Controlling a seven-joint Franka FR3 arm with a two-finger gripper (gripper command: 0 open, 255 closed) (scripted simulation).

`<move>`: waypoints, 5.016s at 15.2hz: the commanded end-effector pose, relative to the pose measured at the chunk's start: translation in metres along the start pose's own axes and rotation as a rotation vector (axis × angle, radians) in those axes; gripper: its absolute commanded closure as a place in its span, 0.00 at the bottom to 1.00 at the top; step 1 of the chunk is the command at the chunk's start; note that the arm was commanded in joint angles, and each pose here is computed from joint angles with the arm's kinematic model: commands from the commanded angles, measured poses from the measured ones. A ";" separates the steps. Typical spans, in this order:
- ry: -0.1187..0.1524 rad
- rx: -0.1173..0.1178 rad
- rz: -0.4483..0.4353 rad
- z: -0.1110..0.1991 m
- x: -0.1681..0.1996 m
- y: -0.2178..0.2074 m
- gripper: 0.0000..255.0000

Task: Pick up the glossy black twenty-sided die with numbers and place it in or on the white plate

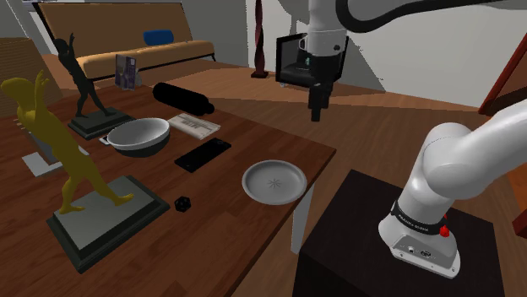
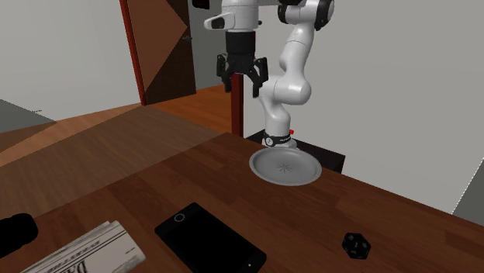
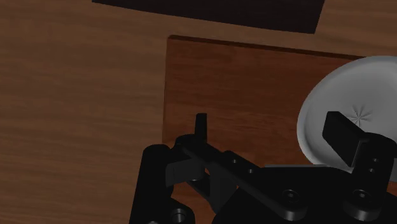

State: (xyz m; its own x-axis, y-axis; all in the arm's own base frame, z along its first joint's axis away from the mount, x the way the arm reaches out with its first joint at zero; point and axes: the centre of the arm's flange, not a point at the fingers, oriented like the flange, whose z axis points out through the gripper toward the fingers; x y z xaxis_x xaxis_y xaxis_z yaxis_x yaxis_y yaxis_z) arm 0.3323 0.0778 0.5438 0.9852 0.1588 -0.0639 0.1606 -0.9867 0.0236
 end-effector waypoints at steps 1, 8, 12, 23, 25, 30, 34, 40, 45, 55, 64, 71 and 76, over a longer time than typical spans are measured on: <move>-0.003 -0.002 0.001 0.005 0.013 -0.023 0.00; -0.011 -0.013 0.003 0.021 0.061 -0.102 0.00; -0.016 -0.019 0.004 0.030 0.089 -0.147 0.00; -0.030 -0.036 0.006 0.059 0.166 -0.271 0.00; -0.032 -0.039 0.006 0.064 0.180 -0.294 0.00; -0.039 -0.047 0.008 0.079 0.214 -0.350 0.00; -0.040 -0.049 0.008 0.093 0.223 -0.364 0.00; -0.040 -0.049 0.008 0.122 0.222 -0.363 0.00; -0.040 -0.049 0.008 0.123 0.222 -0.363 0.00; -0.040 -0.049 0.008 0.123 0.222 -0.363 1.00; -0.040 -0.049 0.008 0.086 0.219 -0.362 1.00; -0.040 -0.049 0.008 0.049 0.217 -0.361 1.00; -0.040 -0.049 0.008 0.034 0.207 -0.351 1.00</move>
State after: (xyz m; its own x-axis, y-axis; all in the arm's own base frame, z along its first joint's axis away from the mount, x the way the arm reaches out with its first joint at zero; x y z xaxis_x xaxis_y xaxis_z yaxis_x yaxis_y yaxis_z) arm 0.4816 0.4618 0.4882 0.9834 0.1487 -0.1037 0.1566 -0.9850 0.0729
